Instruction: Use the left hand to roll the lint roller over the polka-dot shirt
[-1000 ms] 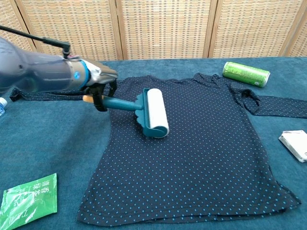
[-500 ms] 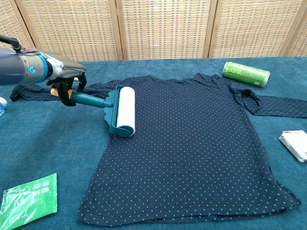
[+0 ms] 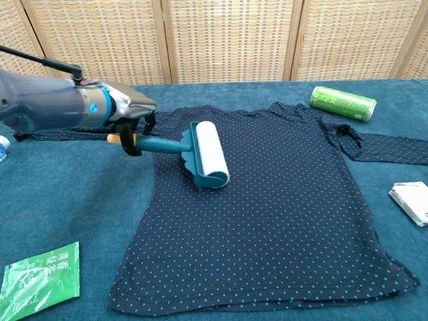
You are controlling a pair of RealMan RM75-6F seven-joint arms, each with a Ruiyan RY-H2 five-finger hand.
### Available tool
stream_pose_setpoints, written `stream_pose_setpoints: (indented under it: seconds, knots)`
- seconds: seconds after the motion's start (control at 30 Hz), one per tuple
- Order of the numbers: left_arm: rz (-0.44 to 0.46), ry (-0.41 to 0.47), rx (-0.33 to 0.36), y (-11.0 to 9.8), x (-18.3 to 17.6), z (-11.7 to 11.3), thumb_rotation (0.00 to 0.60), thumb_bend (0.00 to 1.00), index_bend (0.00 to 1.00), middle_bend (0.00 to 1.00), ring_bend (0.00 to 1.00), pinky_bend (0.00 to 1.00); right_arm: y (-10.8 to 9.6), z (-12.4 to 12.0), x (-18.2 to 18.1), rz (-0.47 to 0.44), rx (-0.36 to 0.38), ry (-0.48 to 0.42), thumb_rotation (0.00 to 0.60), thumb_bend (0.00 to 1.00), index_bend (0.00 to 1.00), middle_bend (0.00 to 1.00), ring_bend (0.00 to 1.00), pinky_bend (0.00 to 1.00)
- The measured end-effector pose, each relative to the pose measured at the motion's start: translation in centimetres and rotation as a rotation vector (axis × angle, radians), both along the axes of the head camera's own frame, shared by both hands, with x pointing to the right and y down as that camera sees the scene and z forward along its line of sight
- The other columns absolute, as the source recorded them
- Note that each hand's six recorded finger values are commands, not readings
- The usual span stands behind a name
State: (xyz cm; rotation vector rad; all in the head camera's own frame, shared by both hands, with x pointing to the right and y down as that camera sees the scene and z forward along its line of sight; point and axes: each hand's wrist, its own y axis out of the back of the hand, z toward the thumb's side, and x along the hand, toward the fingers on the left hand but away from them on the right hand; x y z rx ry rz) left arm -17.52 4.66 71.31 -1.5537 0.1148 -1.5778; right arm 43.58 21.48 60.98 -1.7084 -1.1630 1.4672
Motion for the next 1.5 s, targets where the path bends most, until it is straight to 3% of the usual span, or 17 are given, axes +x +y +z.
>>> stream_pose_setpoints:
  seconds: [0.5, 0.77, 1.07, 1.5]
  knots:
    - [-0.008, 0.026, 0.002, -0.8, 6.8, 0.9, 0.600, 0.42, 0.86, 0.92, 0.73, 0.65, -0.3, 0.3, 1.0, 0.031, -0.012, -0.007, 0.600, 0.02, 0.00, 0.00, 0.00, 0.00]
    - [0.000, 0.018, -0.003, -0.6, 7.8, 1.3, 0.600, 0.42, 0.86, 0.92, 0.73, 0.65, -0.4, 0.4, 1.4, 0.041, -0.018, -0.004, 0.600, 0.02, 0.00, 0.00, 0.00, 0.00]
    - [-0.017, -0.010, 0.024, -1.6, 3.9, 0.3, 0.600, 0.42, 0.86, 0.92, 0.73, 0.65, -0.2, 0.1, 0.7, 0.020, -0.005, -0.004, 0.600, 0.02, 0.00, 0.00, 0.00, 0.00]
    - [-0.089, -0.108, 0.025, -1.5, -6.9, -0.1, 0.600, 0.41, 0.86, 0.92, 0.73, 0.65, 0.4, -0.6, -1.3, -0.046, 0.020, -0.002, 0.600, 0.02, 0.00, 0.00, 0.00, 0.00]
